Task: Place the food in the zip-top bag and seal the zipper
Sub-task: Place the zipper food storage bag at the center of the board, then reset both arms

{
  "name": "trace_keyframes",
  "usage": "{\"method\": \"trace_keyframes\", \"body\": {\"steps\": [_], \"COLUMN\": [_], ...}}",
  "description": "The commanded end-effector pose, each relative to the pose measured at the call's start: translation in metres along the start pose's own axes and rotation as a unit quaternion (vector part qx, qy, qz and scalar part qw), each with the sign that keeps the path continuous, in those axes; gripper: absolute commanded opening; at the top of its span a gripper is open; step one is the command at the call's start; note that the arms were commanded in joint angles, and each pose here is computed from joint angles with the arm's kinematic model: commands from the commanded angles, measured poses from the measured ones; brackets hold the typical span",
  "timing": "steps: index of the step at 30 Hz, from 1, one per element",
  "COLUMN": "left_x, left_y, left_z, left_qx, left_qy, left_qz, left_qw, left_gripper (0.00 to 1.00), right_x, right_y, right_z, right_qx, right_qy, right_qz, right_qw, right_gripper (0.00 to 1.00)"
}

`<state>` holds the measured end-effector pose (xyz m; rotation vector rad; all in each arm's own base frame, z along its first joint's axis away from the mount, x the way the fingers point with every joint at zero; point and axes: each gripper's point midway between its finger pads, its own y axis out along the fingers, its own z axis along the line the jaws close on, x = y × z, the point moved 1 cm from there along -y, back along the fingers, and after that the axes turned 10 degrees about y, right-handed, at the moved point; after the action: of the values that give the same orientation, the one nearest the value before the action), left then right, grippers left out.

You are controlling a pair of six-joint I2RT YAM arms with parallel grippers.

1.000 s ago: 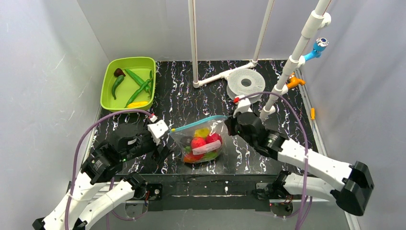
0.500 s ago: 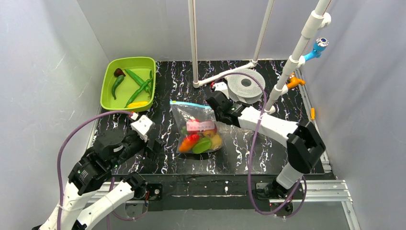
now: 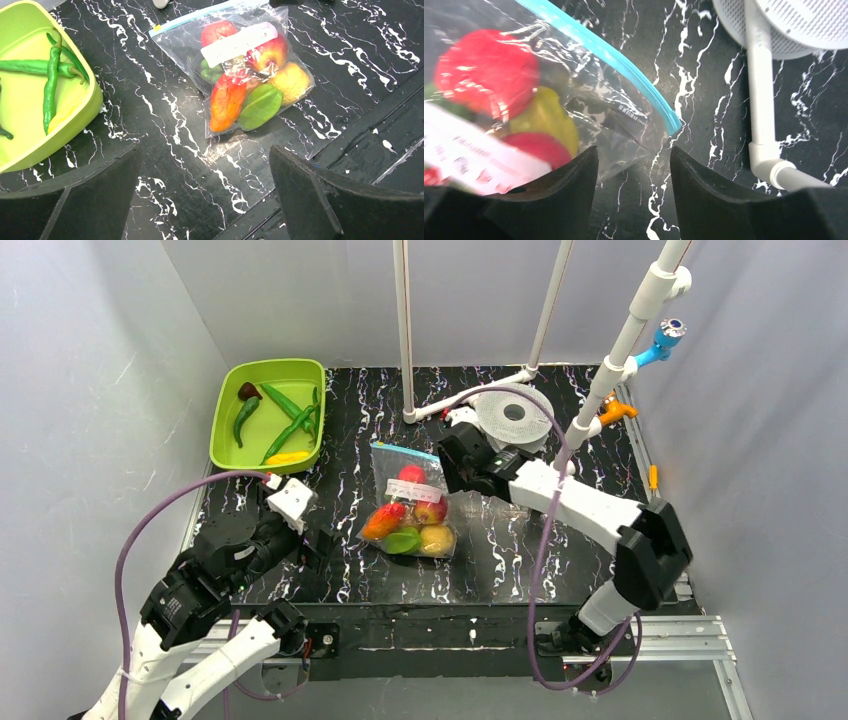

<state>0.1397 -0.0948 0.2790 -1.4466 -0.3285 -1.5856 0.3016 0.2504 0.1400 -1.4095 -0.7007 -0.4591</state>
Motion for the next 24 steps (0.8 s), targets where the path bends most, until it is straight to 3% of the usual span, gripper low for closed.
{"method": "trace_keyframes", "body": {"steps": [1, 4, 7, 9, 18, 24], "left_x": [0.012, 0.017, 0.025, 0.032, 0.063, 0.077], "left_y": [-0.004, -0.007, -0.012, -0.015, -0.036, -0.053], "left_z": [0.010, 0.016, 0.019, 0.020, 0.037, 0.047], "left_qx": [0.029, 0.045, 0.053, 0.055, 0.099, 0.123], "left_qy": [-0.015, -0.021, -0.025, -0.029, -0.053, -0.067], "left_qz": [-0.025, -0.039, -0.062, -0.080, -0.177, -0.228], "left_qw": [0.999, 0.998, 0.996, 0.995, 0.978, 0.963], "left_gripper": [0.98, 0.98, 0.98, 0.98, 0.98, 0.98], "right_x": [0.042, 0.047, 0.050, 0.051, 0.054, 0.046], "right_y": [-0.054, -0.077, -0.104, -0.124, -0.202, -0.224], "right_z": [0.006, 0.002, -0.002, -0.008, -0.052, -0.094], "right_qx": [0.069, 0.100, 0.145, 0.170, 0.212, 0.170], "right_qy": [0.012, 0.012, 0.013, 0.019, 0.036, 0.071], "right_qz": [-0.073, -0.097, -0.136, -0.168, -0.291, -0.342], "right_qw": [0.995, 0.990, 0.980, 0.971, 0.932, 0.922], "right_gripper": [0.65, 0.75, 0.94, 0.98, 0.98, 0.98]}}
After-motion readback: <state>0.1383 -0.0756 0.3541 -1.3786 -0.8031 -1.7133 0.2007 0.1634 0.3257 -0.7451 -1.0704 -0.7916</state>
